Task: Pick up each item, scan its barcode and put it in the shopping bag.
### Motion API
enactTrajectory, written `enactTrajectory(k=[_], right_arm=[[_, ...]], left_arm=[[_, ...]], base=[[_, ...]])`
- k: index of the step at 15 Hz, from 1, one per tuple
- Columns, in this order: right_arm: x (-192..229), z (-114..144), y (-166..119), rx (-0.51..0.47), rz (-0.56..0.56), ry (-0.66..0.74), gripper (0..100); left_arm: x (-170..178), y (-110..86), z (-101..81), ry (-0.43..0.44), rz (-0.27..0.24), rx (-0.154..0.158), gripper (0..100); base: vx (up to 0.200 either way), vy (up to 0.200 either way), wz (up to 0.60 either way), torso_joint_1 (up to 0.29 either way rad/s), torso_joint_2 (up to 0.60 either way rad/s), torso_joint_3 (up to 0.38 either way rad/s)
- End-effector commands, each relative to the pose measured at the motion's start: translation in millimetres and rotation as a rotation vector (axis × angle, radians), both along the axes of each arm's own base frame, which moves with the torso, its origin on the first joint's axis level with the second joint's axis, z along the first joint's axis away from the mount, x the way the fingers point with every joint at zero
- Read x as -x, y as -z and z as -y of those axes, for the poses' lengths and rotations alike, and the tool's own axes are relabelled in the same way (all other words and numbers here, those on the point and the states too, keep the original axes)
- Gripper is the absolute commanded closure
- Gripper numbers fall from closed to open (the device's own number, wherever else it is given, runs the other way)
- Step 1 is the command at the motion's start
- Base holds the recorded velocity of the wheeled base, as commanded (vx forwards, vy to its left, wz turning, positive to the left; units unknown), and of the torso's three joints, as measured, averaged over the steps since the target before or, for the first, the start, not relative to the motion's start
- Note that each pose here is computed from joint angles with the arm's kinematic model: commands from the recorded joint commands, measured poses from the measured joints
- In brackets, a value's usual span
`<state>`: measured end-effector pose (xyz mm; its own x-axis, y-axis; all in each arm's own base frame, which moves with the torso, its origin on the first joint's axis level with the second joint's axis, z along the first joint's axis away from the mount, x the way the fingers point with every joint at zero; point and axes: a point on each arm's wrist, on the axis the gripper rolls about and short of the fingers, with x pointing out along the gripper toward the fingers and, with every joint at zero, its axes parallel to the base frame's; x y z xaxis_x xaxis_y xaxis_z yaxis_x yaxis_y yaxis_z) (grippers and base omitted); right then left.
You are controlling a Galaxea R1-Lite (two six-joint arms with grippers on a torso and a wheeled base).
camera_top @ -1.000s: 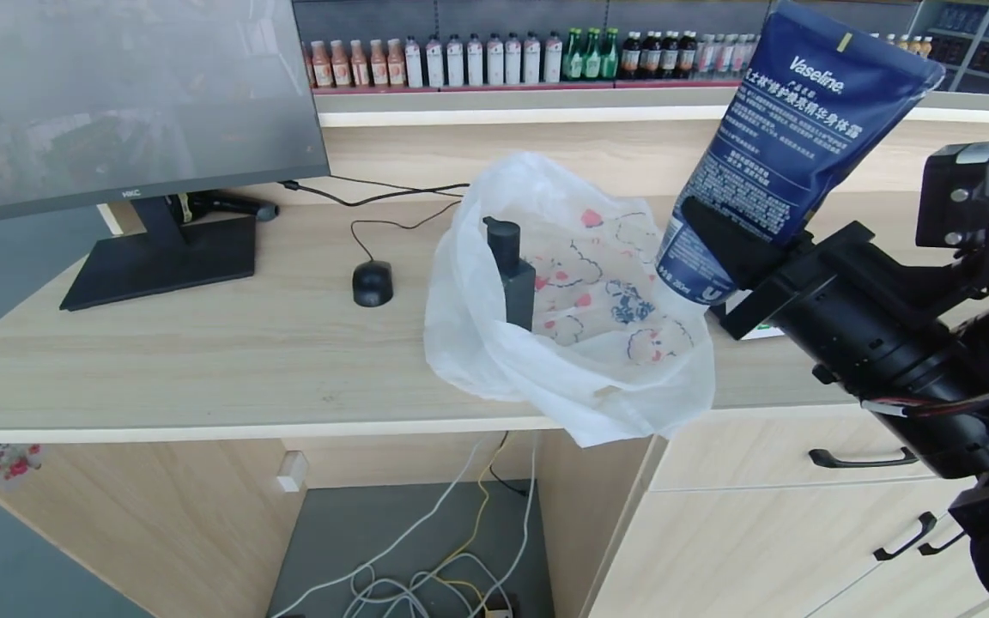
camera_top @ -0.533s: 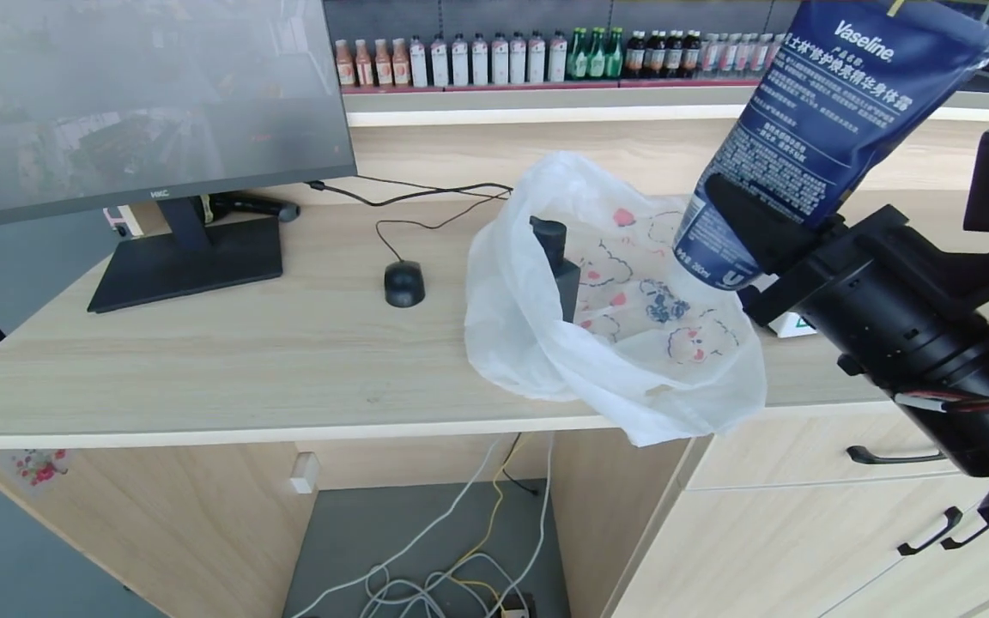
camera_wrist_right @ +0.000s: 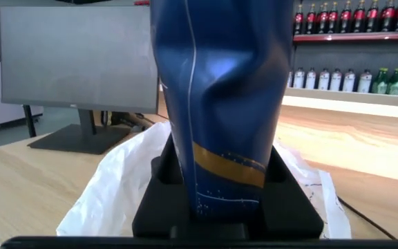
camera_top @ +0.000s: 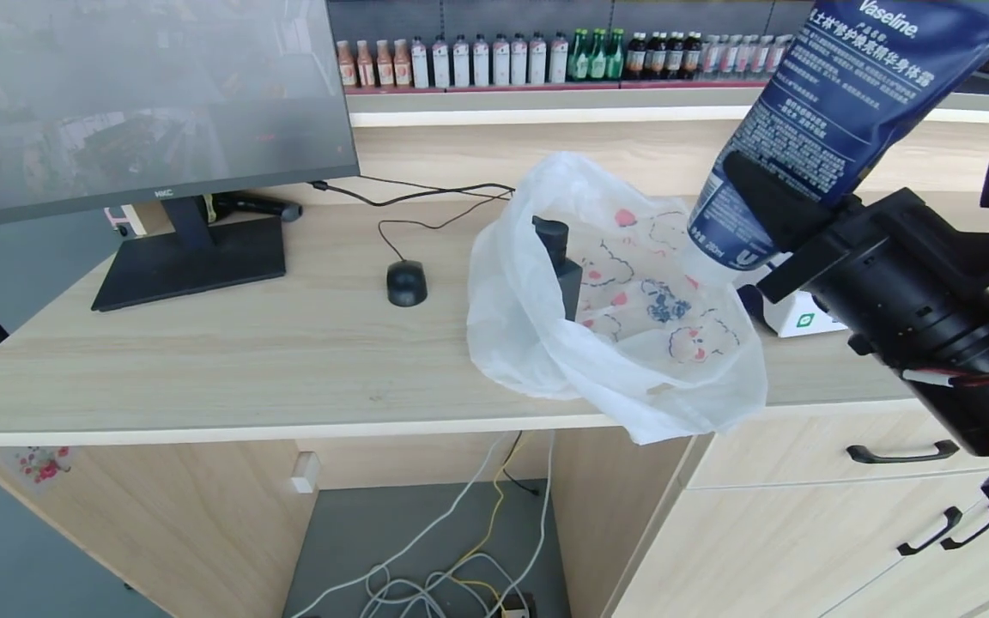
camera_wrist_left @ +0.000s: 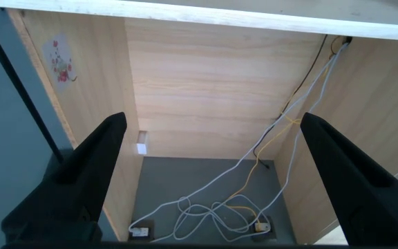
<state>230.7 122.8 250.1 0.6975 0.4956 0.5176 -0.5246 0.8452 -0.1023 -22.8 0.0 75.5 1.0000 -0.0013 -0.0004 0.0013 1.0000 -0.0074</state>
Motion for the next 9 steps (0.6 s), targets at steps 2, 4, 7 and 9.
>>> enactTrajectory(k=[2, 4, 7, 9], right_arm=[[-27.2, -3.6, 12.1, 0.017, -0.037, 0.031, 100], [-39.6, -9.6, 27.2, 0.034, -0.088, 0.027, 100], [-54.0, -15.9, 41.1, 0.051, -0.123, 0.028, 100], [-66.7, -19.2, 55.3, 0.068, -0.156, 0.037, 100]], left_arm=[[0.0, 0.0, 0.0, 0.0, 0.0, 0.0, 0], [0.0, 0.0, 0.0, 0.0, 0.0, 0.0, 0], [0.0, 0.0, 0.0, 0.0, 0.0, 0.0, 0], [0.0, 0.0, 0.0, 0.0, 0.0, 0.0, 0]], base=[[0.0, 0.0, 0.0, 0.0, 0.0, 0.0], [0.0, 0.0, 0.0, 0.0, 0.0, 0.0], [0.0, 0.0, 0.0, 0.0, 0.0, 0.0], [0.0, 0.0, 0.0, 0.0, 0.0, 0.0]])
